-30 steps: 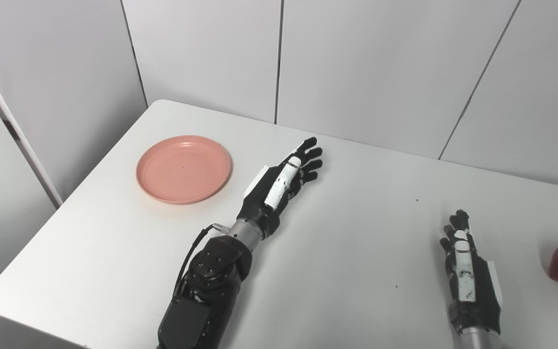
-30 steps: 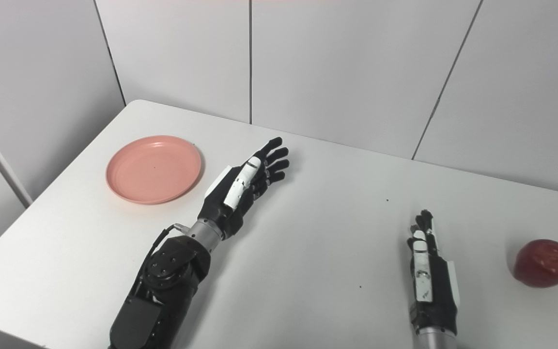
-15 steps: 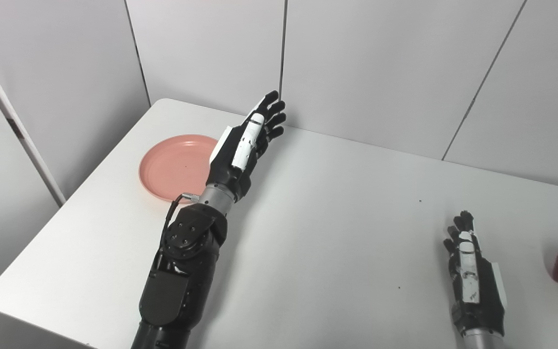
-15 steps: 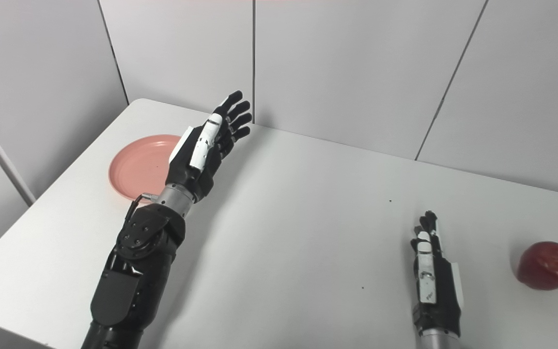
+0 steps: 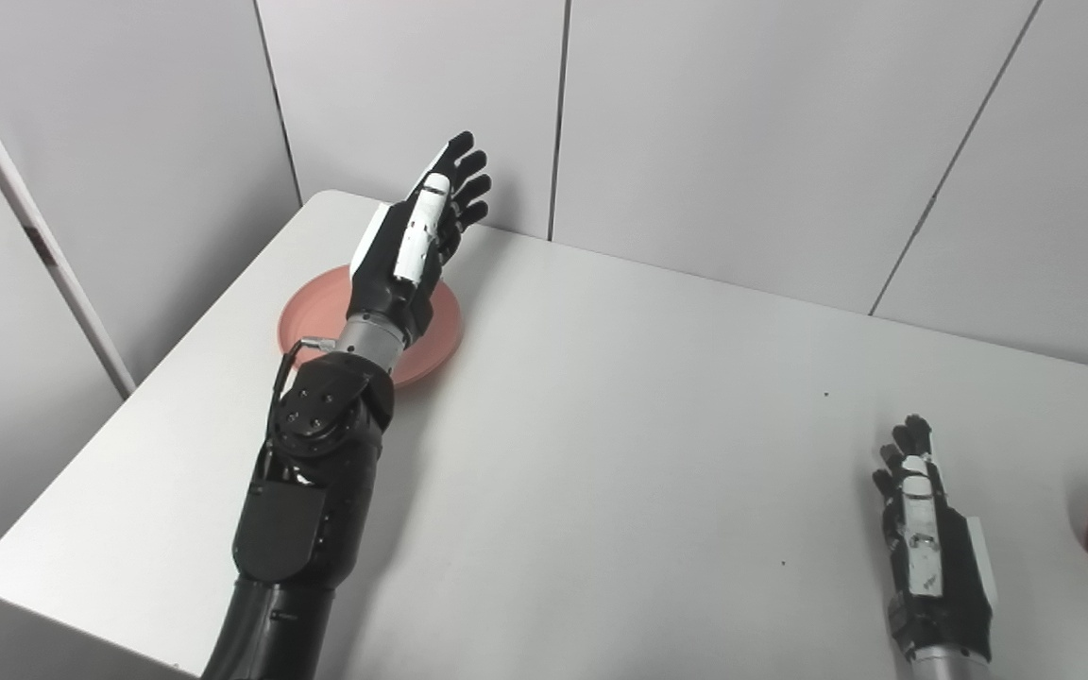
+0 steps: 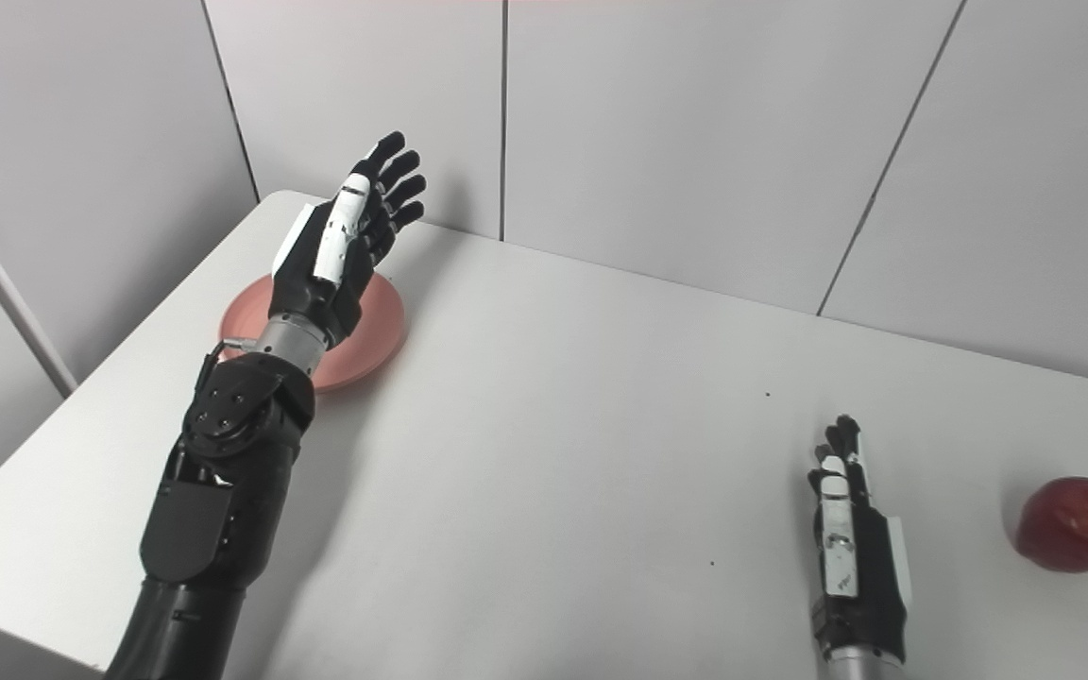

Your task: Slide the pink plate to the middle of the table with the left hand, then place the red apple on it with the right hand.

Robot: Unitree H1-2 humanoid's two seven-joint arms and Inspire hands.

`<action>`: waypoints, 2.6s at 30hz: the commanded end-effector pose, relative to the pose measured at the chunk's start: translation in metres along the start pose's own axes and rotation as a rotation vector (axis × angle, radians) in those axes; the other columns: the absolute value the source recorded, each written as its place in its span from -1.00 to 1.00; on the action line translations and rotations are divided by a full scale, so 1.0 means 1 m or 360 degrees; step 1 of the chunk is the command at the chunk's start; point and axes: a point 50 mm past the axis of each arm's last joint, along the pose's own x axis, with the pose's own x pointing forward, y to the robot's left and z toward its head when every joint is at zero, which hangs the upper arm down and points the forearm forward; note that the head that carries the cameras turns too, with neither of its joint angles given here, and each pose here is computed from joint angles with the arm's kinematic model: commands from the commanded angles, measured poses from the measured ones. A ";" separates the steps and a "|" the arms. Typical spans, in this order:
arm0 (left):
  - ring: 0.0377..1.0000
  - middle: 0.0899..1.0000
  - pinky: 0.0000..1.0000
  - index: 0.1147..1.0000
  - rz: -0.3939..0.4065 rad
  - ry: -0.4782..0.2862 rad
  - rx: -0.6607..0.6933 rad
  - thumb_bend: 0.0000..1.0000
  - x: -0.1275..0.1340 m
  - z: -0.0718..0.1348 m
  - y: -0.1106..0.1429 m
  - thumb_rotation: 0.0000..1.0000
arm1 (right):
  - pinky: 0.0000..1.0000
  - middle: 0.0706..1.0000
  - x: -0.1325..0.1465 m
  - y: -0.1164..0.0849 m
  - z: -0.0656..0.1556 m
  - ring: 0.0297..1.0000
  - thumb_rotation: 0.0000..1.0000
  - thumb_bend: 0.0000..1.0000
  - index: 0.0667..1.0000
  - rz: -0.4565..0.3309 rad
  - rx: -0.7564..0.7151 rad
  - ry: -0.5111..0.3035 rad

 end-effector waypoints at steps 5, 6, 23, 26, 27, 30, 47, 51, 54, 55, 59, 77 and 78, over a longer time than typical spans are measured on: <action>0.84 0.85 0.80 0.78 0.0068 -0.0257 0.0034 -0.24 0.019 0.045 0.018 1.00 | 1.00 1.00 0.003 -0.003 0.013 1.00 1.00 -0.78 1.00 0.0023 0.0001 -0.0127; 0.85 0.85 0.81 0.77 0.0079 -0.0262 0.0033 -0.25 0.020 0.046 0.022 1.00 | 1.00 1.00 0.003 -0.003 0.013 1.00 1.00 -0.78 1.00 0.0018 0.0008 -0.0119; 0.86 0.86 0.85 0.79 0.0287 -0.0238 0.0063 -0.34 0.030 0.052 0.076 1.00 | 1.00 1.00 0.003 -0.006 0.011 1.00 1.00 -0.79 1.00 0.0015 -0.0006 -0.0128; 0.87 0.86 0.85 0.79 0.0297 -0.0220 0.0063 -0.33 0.033 0.049 0.088 1.00 | 1.00 1.00 0.003 -0.006 0.011 1.00 1.00 -0.78 1.00 0.0014 -0.0004 -0.0121; 0.87 0.86 0.85 0.78 0.0300 -0.0213 0.0064 -0.32 0.034 0.048 0.091 1.00 | 1.00 1.00 0.003 -0.006 0.011 1.00 1.00 -0.78 1.00 0.0013 -0.0006 -0.0119; 0.87 0.85 0.84 0.78 0.0325 -0.0183 0.0060 -0.32 0.036 0.043 0.101 1.00 | 1.00 1.00 0.003 -0.006 0.011 1.00 1.00 -0.77 1.00 0.0017 -0.0013 -0.0121; 0.89 0.86 0.90 0.78 0.0410 -0.0057 0.0029 -0.37 0.035 0.014 0.137 1.00 | 1.00 1.00 0.002 -0.009 0.015 1.00 1.00 -0.77 1.00 0.0008 -0.0036 -0.0123; 0.90 0.87 0.91 0.80 0.0417 -0.0024 0.0008 -0.38 0.033 0.008 0.141 1.00 | 1.00 1.00 0.002 -0.010 0.014 1.00 1.00 -0.80 1.00 0.0016 -0.0029 -0.0129; 0.90 0.88 0.91 0.81 0.0428 0.0004 -0.0002 -0.40 0.031 0.004 0.145 1.00 | 1.00 1.00 0.002 -0.009 0.015 1.00 1.00 -0.79 1.00 0.0009 -0.0025 -0.0112; 0.91 0.88 0.92 0.82 0.0430 0.0010 -0.0005 -0.39 0.031 0.002 0.146 1.00 | 1.00 1.00 0.001 -0.009 0.016 1.00 1.00 -0.79 1.00 0.0009 -0.0023 -0.0110; 0.92 0.89 0.93 0.82 0.0435 0.0019 -0.0023 -0.38 0.029 -0.003 0.150 1.00 | 1.00 1.00 0.001 -0.010 0.016 1.00 1.00 -0.80 1.00 0.0016 -0.0033 -0.0119; 0.91 0.88 0.92 0.81 0.0493 0.0074 -0.0040 -0.38 0.026 -0.016 0.158 1.00 | 1.00 1.00 0.001 -0.013 0.017 1.00 1.00 -0.75 1.00 0.0019 0.0002 -0.0125; 0.91 0.88 0.92 0.81 0.0493 0.0081 -0.0042 -0.39 0.026 -0.016 0.158 1.00 | 1.00 1.00 0.001 -0.013 0.017 1.00 1.00 -0.75 1.00 0.0019 -0.0002 -0.0123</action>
